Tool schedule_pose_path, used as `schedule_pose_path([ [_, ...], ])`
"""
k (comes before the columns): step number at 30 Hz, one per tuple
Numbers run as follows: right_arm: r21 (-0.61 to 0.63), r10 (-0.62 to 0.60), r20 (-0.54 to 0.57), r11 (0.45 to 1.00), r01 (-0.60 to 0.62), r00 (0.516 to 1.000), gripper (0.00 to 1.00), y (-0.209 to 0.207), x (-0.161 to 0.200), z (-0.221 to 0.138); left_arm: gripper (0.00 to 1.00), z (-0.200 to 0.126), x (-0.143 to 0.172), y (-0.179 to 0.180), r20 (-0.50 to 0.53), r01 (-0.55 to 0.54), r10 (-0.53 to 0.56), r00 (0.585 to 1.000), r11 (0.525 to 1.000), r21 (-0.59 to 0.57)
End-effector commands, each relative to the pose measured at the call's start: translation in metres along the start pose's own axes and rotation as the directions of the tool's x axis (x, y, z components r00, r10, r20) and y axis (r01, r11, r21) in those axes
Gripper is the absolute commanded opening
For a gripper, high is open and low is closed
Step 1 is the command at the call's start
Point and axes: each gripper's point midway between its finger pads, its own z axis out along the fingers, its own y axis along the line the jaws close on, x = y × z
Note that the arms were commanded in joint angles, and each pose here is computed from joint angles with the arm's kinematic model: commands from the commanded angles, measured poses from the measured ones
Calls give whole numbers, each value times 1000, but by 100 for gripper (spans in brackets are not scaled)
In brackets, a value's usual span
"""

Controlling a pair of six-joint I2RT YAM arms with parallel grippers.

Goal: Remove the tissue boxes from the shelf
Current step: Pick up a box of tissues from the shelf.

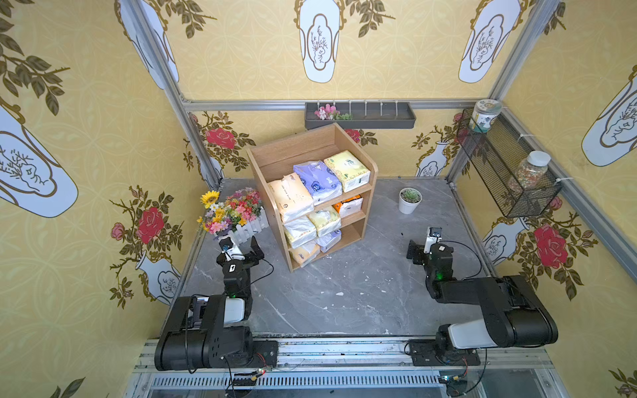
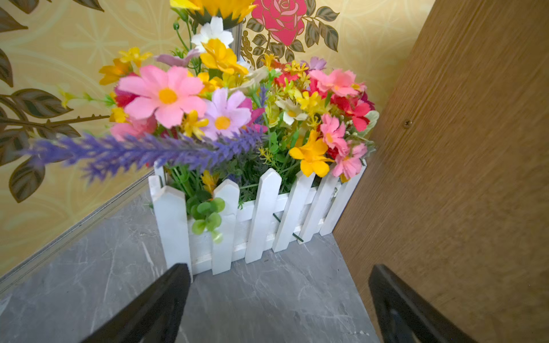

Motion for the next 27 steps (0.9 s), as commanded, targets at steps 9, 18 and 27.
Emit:
schedule_pose_path([
  [9,-3,2,44,1000,-2,999,97,1,-11,0,100,-1,-6,-2,25,-2,2,1000,1000,10],
  [18,5,-19,153,1000,18,988,97,3,-57,-44,100,-22,-28,-15,118,-41,36,992,998,41],
  [27,-55,411,149,912,-407,900,97,-10,-105,-101,100,-54,-81,27,181,348,-311,933,909,-229],
])
